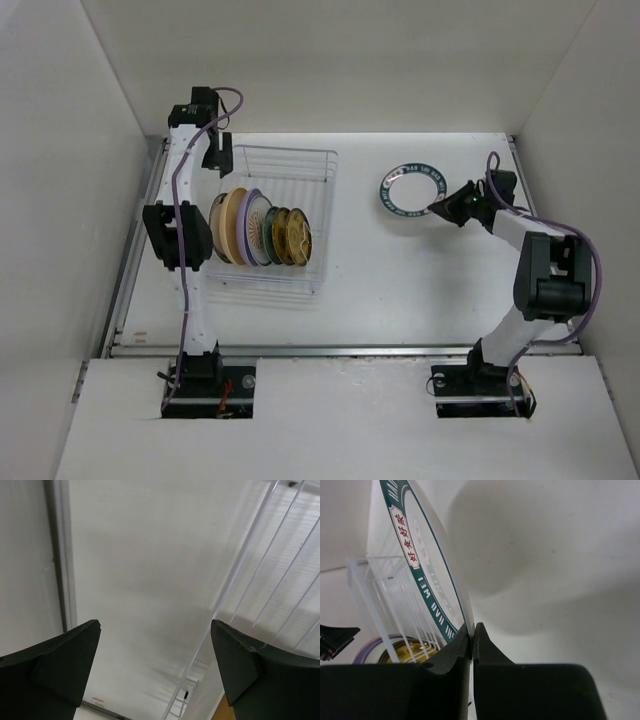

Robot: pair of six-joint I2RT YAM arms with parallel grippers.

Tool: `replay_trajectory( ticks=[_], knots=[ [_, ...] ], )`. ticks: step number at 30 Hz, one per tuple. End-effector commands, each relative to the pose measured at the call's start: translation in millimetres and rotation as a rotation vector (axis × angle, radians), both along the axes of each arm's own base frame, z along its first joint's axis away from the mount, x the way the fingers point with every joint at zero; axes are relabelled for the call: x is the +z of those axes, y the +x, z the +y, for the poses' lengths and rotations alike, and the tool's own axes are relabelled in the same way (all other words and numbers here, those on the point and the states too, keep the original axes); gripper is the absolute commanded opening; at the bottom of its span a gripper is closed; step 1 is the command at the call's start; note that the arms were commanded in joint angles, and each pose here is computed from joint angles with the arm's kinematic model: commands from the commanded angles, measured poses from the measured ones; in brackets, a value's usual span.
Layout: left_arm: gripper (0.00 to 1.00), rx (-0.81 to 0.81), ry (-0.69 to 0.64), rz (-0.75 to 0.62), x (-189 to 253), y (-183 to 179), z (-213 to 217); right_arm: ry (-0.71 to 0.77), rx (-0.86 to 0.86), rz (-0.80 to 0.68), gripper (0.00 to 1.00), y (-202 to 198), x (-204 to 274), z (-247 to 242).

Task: Unload the plates from the dish rack

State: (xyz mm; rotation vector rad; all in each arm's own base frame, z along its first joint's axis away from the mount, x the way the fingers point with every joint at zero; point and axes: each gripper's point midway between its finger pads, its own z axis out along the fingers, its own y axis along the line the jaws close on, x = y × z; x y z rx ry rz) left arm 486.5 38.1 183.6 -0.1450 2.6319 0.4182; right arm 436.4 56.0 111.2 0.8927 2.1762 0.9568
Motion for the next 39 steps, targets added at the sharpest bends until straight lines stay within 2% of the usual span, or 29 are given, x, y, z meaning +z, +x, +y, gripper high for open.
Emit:
replay_trajectory(
  ticks=[1, 9, 11, 12, 13, 14, 18, 19, 22, 23, 24, 28, 32, 36, 39],
  knots=[
    [0.90, -0.068, -0.110, -0.005, 9, -5, -16, -0.031, -0.005, -0.061, 0.00, 8, 10, -2],
    [0.89, -0.109, -0.195, 0.044, -19, -5, -28, -0.033, -0.001, 0.106, 0.00, -7, -43, -2],
    [0.88, -0.118, -0.214, 0.047, -22, -5, -32, -0.051, 0.001, 0.130, 0.11, -9, -49, -5],
    [0.88, -0.118, -0.214, 0.049, -25, -4, -32, -0.056, -0.005, 0.155, 0.20, -10, -54, -6],
    [0.85, -0.118, -0.214, 0.049, -25, -4, -32, -0.064, 0.004, 0.161, 0.37, -11, -59, -6],
    [0.83, -0.118, -0.214, 0.049, -25, -4, -32, -0.070, 0.012, 0.170, 0.42, -14, -61, -6],
    [0.52, -0.084, -0.194, 0.082, -42, -3, -23, -0.092, 0.004, 0.184, 0.45, -16, -60, -10],
    [0.39, -0.078, -0.182, 0.091, -46, -3, -20, -0.105, 0.007, 0.199, 0.46, -18, -61, -11],
    [0.21, -0.063, -0.188, 0.127, -56, -7, -21, -0.169, -0.015, 0.215, 0.59, -20, -50, -22],
    [0.07, -0.054, -0.191, 0.137, -56, -10, -21, -0.196, -0.013, 0.213, 0.60, -21, -43, -21],
    [0.01, -0.044, -0.195, 0.147, -57, -13, -22, -0.227, -0.015, 0.213, 0.63, -21, -39, -26],
    [0.00, 0.039, -0.190, 0.164, -63, -20, -9, -0.324, -0.035, 0.226, 0.68, -28, -20, -29],
    [0.00, 0.132, -0.204, 0.157, -60, -28, 7, -0.402, -0.021, 0.123, 0.68, -24, 22, -10],
    [0.00, 0.144, -0.198, 0.162, -58, -34, 8, -0.562, 0.074, -0.032, 0.70, -21, 79, 67],
    [0.00, 0.175, -0.188, 0.157, -56, -39, 10, -0.603, 0.178, -0.168, 0.70, -17, 120, 119]
  ],
)
